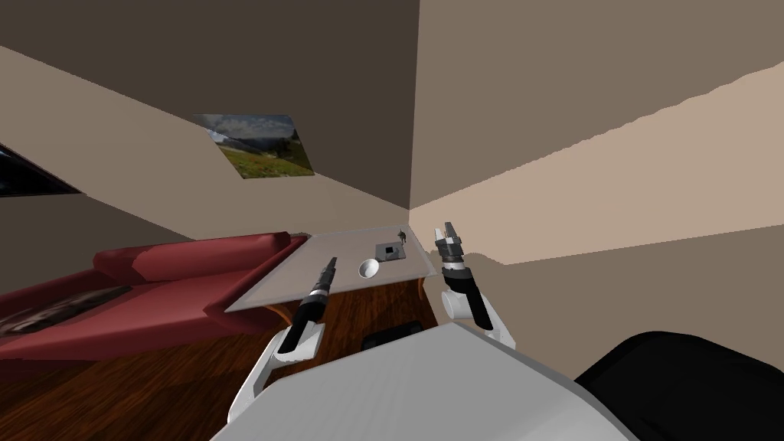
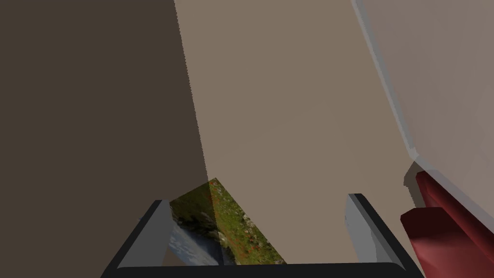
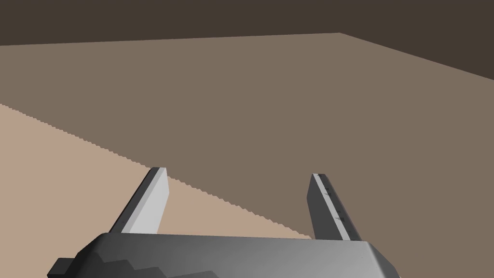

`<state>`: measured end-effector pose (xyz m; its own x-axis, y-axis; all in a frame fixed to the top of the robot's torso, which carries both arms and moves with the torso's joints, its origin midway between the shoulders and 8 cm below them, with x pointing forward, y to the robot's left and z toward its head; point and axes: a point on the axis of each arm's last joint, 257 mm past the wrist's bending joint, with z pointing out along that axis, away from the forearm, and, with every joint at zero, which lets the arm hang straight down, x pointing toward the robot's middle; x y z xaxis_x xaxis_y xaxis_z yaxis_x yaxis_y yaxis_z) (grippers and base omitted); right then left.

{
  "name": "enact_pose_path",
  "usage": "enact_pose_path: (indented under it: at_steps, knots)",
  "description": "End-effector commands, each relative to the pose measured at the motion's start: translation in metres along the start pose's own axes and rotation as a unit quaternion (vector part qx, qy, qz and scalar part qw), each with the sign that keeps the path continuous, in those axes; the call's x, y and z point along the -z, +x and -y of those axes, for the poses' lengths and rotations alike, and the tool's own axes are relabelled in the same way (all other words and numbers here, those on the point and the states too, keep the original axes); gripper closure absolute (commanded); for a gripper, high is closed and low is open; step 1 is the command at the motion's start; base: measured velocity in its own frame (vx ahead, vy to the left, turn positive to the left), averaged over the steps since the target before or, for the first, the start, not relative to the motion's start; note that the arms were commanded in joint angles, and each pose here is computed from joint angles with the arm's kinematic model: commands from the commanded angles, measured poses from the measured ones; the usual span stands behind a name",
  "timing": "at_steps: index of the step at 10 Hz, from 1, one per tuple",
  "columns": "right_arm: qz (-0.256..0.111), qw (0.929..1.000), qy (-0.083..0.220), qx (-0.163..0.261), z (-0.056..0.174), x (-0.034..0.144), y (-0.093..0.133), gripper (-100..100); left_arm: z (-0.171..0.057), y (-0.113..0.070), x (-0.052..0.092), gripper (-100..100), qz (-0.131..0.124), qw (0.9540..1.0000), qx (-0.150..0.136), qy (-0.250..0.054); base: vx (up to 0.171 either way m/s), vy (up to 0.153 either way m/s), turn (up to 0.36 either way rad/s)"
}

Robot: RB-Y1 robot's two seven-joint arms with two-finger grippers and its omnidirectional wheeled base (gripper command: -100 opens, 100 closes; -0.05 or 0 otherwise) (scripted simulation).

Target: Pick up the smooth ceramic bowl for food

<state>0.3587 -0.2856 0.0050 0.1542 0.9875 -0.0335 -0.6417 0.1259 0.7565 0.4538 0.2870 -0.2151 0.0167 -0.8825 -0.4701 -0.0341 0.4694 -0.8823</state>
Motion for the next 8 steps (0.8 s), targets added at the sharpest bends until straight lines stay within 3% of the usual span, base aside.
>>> enact_pose_path:
  at_steps: [1, 4, 8]
  knots:
    - [0.0, 1.0, 0.0, 0.0, 0.0, 0.0, 0.0, 0, -0.014, 0.009, -0.006, -100, -0.009, 0.9996, -0.002, -0.025, 0.03, -0.024, -0.037]
    - [0.0, 1.0, 0.0, 0.0, 0.0, 0.0, 0.0, 0, -0.035, 0.018, -0.009, -100, -0.019, 0.998, -0.004, -0.061, 0.024, -0.019, -0.025]
    - [0.0, 1.0, 0.0, 0.0, 0.0, 0.0, 0.0, 0, -0.085, 0.041, -0.015, -100, -0.045, 0.9893, -0.01, -0.138, 0.031, -0.012, -0.043]
